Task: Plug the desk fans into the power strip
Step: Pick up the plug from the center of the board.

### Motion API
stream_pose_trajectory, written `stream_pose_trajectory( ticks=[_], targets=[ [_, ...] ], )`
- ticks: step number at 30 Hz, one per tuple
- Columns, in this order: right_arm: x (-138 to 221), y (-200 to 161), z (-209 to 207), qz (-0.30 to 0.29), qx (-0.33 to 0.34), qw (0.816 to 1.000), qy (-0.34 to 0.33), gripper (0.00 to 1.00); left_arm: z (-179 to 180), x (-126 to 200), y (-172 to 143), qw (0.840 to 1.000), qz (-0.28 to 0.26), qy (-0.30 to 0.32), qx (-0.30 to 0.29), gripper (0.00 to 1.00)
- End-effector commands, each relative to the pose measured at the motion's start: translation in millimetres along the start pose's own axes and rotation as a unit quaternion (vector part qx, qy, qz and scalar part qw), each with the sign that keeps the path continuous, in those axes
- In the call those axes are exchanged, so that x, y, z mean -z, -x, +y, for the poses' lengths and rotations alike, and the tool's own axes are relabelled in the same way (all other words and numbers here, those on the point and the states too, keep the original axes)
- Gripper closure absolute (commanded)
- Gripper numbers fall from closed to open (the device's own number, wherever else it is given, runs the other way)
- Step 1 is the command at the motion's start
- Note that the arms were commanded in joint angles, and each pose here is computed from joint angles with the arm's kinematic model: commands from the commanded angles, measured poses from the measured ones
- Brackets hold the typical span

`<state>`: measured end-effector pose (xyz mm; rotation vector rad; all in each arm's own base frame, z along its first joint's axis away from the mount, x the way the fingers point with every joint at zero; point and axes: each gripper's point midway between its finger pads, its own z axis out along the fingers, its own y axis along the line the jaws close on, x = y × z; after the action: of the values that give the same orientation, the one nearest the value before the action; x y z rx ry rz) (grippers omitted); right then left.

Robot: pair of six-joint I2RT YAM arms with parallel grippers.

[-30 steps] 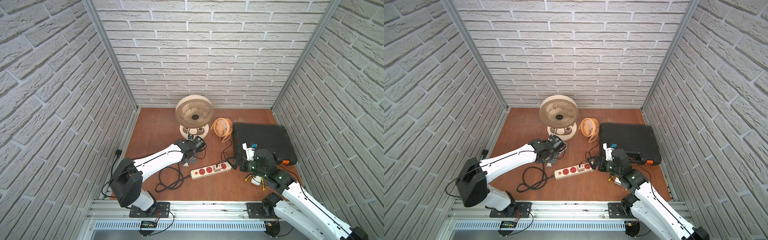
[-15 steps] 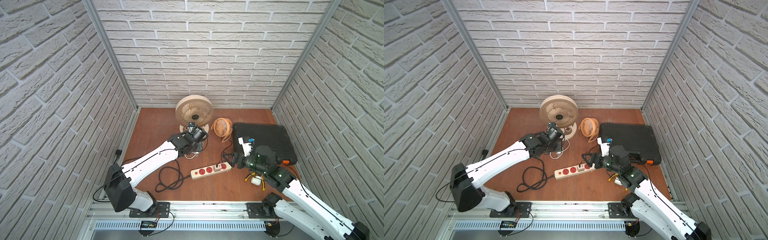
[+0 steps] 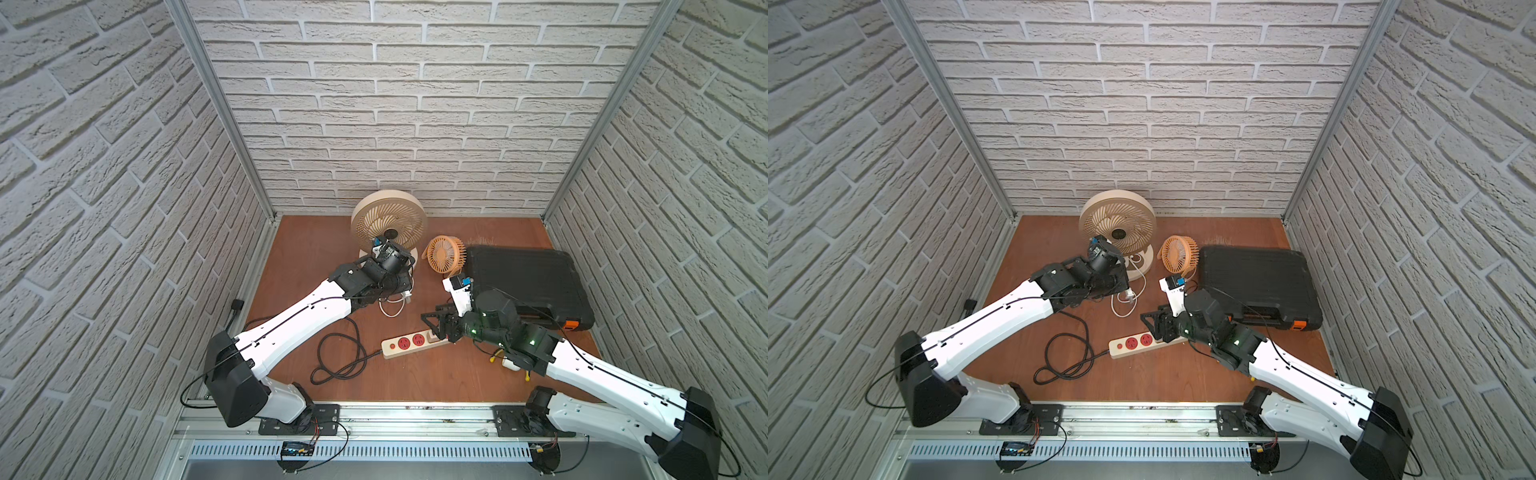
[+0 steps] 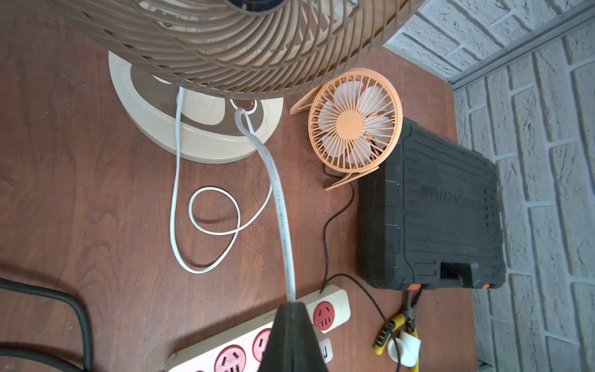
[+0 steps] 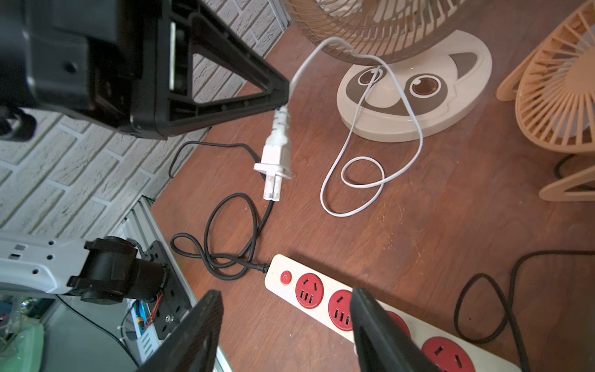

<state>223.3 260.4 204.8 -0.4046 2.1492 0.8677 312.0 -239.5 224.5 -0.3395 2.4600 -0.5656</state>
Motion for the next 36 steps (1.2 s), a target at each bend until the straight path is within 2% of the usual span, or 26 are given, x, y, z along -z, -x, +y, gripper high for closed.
stream_pose_trajectory(
  ticks=[1,4,8,13,19,25,36],
  targets=[
    [-3.1,14.1,9.5,-0.017,0.044,0.999,-0.011,0.35,-13.6,10.6,10.5,0.999,-0.012,-0.033,0.03,1.0],
    [-10.4,11.9,13.8,-0.003,0.058,0.998,-0.02,0.38,-13.4,11.8,10.5,0.999,-0.013,-0.034,0.032,1.0],
    [-17.9,12.1,11.2,0.009,0.063,0.997,-0.045,0.48,-13.3,12.2,8.3,0.999,-0.01,-0.038,0.036,1.0],
    [-26.3,12.7,2.5,0.019,0.061,0.995,-0.077,0.52,-11.1,12.2,5.4,0.999,-0.007,-0.037,0.037,1.0],
    [-36.8,16.5,4.0,0.028,0.063,0.994,-0.084,0.6,-10.7,10.5,3.1,0.999,-0.005,-0.036,0.039,1.0],
    [-46.0,20.9,9.5,0.028,0.062,0.995,-0.075,0.62,-9.4,9.1,0.1,0.999,-0.003,-0.034,0.038,1.0],
    [-52.1,22.5,11.1,0.032,0.061,0.995,-0.076,0.76,-10.6,4.9,-5.2,0.999,0.005,-0.036,0.034,1.0]
  ],
)
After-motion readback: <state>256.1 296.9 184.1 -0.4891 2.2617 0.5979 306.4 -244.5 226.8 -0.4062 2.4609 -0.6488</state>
